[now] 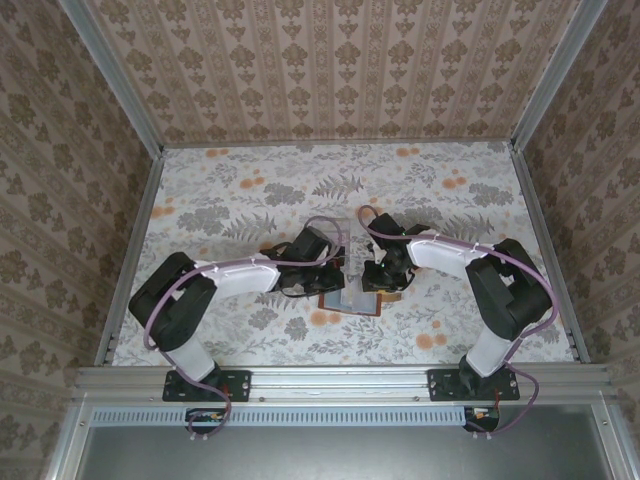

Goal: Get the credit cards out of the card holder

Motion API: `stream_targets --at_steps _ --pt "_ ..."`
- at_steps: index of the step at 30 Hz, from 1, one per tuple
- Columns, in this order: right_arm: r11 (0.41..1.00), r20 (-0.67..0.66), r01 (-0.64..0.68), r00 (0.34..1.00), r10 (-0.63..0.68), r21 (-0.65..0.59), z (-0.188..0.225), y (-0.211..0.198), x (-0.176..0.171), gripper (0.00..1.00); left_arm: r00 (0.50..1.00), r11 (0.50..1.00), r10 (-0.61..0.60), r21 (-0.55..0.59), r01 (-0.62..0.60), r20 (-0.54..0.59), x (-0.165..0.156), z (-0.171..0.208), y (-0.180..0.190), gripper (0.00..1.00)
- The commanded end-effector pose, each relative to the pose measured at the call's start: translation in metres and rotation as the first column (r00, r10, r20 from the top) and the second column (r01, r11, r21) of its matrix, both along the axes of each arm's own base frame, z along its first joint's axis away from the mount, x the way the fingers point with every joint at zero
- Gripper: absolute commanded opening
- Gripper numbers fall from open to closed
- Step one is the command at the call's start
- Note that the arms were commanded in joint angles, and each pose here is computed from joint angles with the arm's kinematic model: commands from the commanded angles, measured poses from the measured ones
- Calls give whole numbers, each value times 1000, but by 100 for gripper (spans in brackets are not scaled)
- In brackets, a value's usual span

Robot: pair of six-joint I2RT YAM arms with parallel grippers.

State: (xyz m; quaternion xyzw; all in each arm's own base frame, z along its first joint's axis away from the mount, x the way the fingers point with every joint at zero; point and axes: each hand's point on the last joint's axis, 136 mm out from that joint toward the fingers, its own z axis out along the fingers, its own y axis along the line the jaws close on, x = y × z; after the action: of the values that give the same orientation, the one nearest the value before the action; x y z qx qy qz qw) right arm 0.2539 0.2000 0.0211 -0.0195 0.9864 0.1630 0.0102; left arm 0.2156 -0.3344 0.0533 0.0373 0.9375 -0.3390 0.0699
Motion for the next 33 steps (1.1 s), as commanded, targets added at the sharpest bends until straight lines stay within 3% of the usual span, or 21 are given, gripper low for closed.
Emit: stream_targets --at_steps 1,8,15,21,25,33 --pt "996 -15 -3 1000 2 -93 -8 -16 -3 27 1000 998 -2 68 0 23 -1 3 17 3" --pt "997 -14 -8 1000 7 -78 -6 -12 -2 27 999 988 -12 155 4 53 0 13 31 1" --pt "997 -19 -10 1000 9 -72 -8 -10 -2 27 998 985 -50 170 42 40 -1 12 14 2" --pt "998 -18 -12 1000 11 -66 -8 -9 -2 27 997 983 -77 167 71 28 -7 12 -6 14" --pt "998 -19 -15 1000 13 -65 -8 -8 -3 27 997 982 -78 175 73 17 -10 8 -8 15" --pt "998 -15 -14 1000 13 -67 -8 -10 -5 27 997 977 -77 201 73 14 -11 8 -3 7"
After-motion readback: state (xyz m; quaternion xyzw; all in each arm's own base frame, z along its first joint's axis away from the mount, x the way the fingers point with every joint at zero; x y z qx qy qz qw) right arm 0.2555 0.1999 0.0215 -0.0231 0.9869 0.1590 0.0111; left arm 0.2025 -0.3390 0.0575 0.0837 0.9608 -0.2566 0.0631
